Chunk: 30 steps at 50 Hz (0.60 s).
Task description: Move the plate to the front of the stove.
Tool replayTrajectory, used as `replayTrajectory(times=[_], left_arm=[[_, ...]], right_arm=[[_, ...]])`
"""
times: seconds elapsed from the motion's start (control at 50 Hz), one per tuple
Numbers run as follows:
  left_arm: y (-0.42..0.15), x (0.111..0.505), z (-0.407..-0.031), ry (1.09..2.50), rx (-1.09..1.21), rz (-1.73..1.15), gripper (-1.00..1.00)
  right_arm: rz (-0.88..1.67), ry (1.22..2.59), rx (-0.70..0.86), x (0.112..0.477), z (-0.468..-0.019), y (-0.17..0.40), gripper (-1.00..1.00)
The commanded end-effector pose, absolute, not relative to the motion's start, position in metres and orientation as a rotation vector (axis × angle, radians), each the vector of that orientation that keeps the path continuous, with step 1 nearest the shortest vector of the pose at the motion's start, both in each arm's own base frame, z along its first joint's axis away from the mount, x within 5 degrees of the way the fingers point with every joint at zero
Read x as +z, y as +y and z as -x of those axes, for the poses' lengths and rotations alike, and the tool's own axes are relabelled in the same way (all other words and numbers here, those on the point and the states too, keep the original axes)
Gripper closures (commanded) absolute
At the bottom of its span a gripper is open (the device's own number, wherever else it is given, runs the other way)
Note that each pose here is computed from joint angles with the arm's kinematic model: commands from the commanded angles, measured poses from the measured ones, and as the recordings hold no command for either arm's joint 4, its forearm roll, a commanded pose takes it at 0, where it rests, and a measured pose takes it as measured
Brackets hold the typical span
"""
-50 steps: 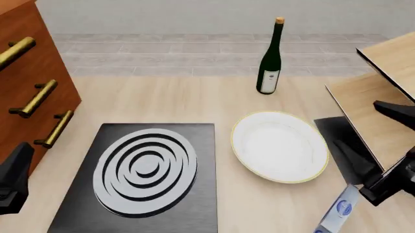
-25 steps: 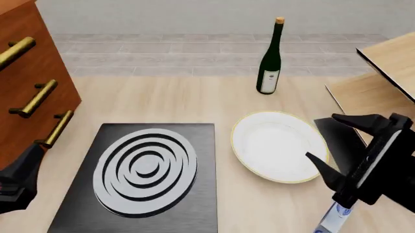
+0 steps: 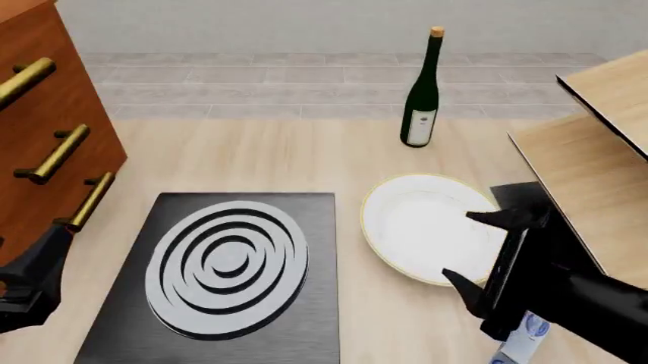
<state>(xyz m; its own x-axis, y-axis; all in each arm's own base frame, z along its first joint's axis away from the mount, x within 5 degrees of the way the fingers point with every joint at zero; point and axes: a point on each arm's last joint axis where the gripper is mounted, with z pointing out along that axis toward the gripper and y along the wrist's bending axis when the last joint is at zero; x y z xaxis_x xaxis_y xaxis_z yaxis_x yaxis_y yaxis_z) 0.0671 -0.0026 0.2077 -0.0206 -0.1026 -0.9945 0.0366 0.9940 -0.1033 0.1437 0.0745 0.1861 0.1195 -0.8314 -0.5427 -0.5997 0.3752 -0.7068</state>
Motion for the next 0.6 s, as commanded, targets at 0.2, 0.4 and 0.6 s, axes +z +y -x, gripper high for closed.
replayTrajectory(times=[0.2, 0.4, 0.6], left_arm=[[-0.003, 0.207, -0.067, 1.589, -0.112, 0.052, -1.00], [-0.003, 0.208, -0.067, 1.589, -0.112, 0.052, -1.00], [-0.003, 0.208, -0.067, 1.589, -0.112, 0.052, -1.00]], right_arm=[[1.404, 1.594, -0.226, 0.165, -0.152, 0.090, -1.00], [1.411, 1.617, -0.216, 0.157, -0.158, 0.093, -1.00], [1.412, 1.647, -0.210, 0.145, -0.167, 0.097, -1.00]])
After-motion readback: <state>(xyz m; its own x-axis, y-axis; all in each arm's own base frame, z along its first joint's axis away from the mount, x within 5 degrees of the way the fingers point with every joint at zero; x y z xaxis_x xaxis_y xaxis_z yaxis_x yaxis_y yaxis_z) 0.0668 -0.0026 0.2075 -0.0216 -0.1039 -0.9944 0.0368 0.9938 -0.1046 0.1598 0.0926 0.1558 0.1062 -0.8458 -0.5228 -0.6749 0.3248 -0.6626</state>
